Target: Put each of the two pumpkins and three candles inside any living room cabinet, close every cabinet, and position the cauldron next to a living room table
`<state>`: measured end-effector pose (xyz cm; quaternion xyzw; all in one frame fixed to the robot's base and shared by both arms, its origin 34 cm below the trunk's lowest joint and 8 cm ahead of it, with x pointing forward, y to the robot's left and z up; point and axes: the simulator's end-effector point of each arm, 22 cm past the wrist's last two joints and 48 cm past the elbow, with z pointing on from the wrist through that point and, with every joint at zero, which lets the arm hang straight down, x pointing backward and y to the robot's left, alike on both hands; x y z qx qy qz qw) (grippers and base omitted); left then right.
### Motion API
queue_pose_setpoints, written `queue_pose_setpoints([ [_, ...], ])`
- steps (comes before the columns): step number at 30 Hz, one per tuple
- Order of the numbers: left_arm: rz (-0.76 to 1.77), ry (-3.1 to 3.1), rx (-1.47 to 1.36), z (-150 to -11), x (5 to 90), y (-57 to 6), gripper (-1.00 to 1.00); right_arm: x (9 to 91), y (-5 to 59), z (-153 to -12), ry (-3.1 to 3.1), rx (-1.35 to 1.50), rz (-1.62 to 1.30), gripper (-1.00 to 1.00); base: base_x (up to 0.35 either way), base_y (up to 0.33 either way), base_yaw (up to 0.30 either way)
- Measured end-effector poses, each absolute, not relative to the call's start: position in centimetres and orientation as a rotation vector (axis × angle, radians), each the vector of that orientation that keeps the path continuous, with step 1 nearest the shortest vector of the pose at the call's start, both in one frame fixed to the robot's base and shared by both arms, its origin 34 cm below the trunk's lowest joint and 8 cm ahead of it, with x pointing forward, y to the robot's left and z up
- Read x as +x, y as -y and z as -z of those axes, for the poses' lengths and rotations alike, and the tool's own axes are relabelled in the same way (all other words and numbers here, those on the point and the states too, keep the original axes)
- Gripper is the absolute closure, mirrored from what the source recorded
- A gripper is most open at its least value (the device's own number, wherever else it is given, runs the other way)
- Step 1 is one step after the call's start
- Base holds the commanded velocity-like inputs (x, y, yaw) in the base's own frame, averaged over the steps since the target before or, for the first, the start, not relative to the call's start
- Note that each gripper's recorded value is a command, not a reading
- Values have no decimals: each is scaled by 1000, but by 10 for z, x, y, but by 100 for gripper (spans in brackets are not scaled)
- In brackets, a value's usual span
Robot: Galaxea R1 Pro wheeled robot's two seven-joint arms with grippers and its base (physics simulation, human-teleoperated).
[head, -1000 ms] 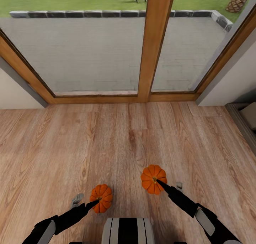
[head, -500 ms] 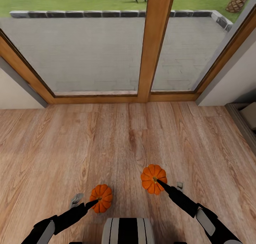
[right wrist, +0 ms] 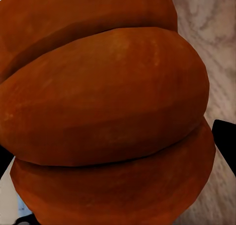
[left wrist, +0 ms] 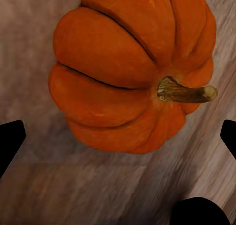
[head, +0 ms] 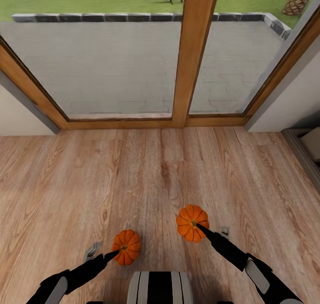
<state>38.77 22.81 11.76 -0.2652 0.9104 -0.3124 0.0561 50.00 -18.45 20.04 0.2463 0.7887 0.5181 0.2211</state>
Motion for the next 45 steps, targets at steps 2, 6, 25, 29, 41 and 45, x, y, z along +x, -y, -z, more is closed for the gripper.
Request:
queue_pose_setpoints([
  [2,939,-2782,-810,-115,381,-228,-100,500,184,-201,-2176,679,-1435,100,0,0,0],
  [6,943,-2793,-806,-114,377,-226,-100,500,184,-202,-2174,679,-1439,100,0,0,0],
  [25,845,-2703,-772,-117,415,-268,-100,499,184,-199,-2185,678,-1429,100,0,0,0],
  [29,788,-2671,-851,-115,418,-288,-100,499,182,-199,-2187,682,-1430,100,0,0,0],
  [41,764,-2686,-879,-108,411,-277,-100,501,185,-199,-2180,662,-1409,100,0,0,0],
  [45,771,-2681,-874,-109,414,-274,-100,501,185,-199,-2180,662,-1408,100,0,0,0],
])
